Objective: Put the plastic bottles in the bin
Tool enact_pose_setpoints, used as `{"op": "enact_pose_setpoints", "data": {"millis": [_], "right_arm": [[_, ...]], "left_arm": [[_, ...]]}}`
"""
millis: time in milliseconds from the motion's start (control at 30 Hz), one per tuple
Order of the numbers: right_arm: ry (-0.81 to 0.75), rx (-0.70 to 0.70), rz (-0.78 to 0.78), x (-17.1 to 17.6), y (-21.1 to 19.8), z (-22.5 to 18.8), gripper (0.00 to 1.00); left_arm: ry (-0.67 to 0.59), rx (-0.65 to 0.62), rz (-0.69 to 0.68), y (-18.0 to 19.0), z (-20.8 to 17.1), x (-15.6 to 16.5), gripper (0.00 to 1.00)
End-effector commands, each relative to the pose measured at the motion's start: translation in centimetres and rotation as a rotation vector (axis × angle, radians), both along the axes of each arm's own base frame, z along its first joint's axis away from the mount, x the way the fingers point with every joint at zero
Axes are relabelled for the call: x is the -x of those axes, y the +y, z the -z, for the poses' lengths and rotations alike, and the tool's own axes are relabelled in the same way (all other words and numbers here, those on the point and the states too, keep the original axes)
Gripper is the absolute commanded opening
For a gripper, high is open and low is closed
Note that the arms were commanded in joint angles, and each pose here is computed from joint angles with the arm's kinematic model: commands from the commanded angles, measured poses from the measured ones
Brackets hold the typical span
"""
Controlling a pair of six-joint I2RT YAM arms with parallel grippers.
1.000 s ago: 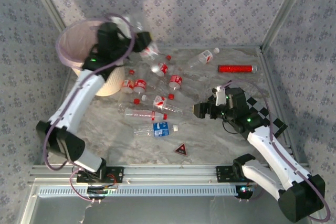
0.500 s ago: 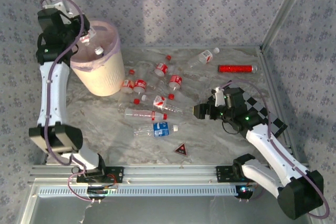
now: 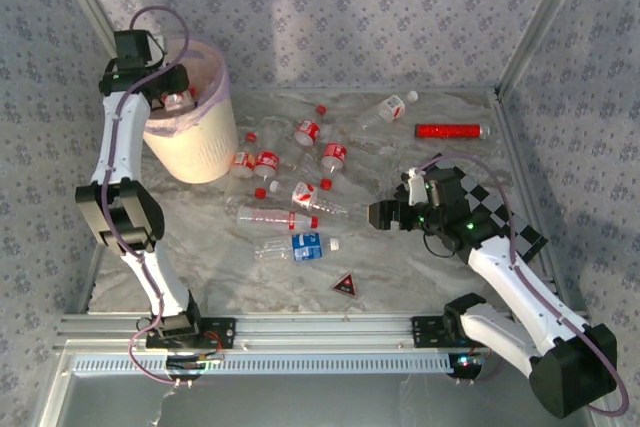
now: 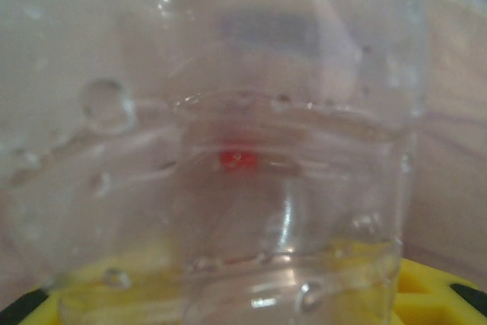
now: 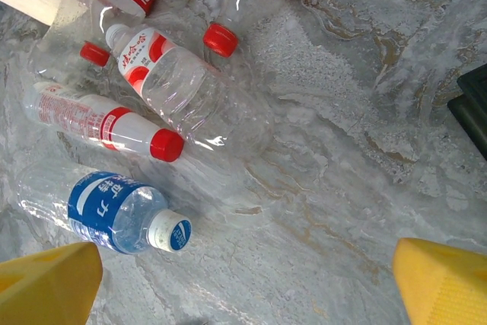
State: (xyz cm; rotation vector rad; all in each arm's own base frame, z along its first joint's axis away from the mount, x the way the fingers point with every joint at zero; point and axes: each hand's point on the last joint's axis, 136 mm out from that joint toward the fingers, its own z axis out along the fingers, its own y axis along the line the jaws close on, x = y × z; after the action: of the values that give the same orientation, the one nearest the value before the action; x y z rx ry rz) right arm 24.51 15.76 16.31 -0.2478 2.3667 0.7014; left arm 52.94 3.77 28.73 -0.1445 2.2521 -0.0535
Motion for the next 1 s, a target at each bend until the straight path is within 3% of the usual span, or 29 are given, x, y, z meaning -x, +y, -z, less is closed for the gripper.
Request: {"op": "enact_pose_setpoints", "data": {"millis": [0, 167, 233, 333, 433, 667, 800, 967], "right_arm": [[-0.029, 0.018, -0.005, -0.3, 0.0, -0.8, 1.00], [-0.027, 0.021, -0.005, -0.1, -0.1, -0.7, 1.00], [-0.039, 0.021, -0.014, 0.1, 0.0, -0.6, 1.00], [-0.087, 0.021, -0.048, -0.2, 0.3, -0.8, 1.00], [-0.098, 0.032, -0.081, -0.7, 0.8, -0.9, 1.00], [-0.112, 0.112, -0.139, -1.1, 2.0, -0.5, 1.00], [-0.064, 0.219, 0.083, -3.8, -1.4, -0.4, 1.00], [0.086, 0.116, 0.409, -7.8, -5.3, -0.2, 1.00]], "left_arm": [[0.096, -0.019, 0.065, -1.5, 4.2, 0.3, 0.00], [0.134, -0.008, 0.052, -1.7, 8.3, -0.3, 0.01], [0.134, 0.011, 0.063, -2.0, 9.2, -0.5, 0.22], [0.132, 0.030, 0.082, -2.5, 9.7, -0.7, 0.64], [0.128, 0.033, 0.087, -2.7, 9.2, -0.7, 0.79], [0.074, 0.000, 0.092, -2.5, 4.6, -0.1, 0.91], [0.015, -0.066, 0.079, -1.8, -0.3, 1.2, 0.97], [-0.081, -0.136, 0.029, -0.7, -7.1, 4.9, 1.00]]}}
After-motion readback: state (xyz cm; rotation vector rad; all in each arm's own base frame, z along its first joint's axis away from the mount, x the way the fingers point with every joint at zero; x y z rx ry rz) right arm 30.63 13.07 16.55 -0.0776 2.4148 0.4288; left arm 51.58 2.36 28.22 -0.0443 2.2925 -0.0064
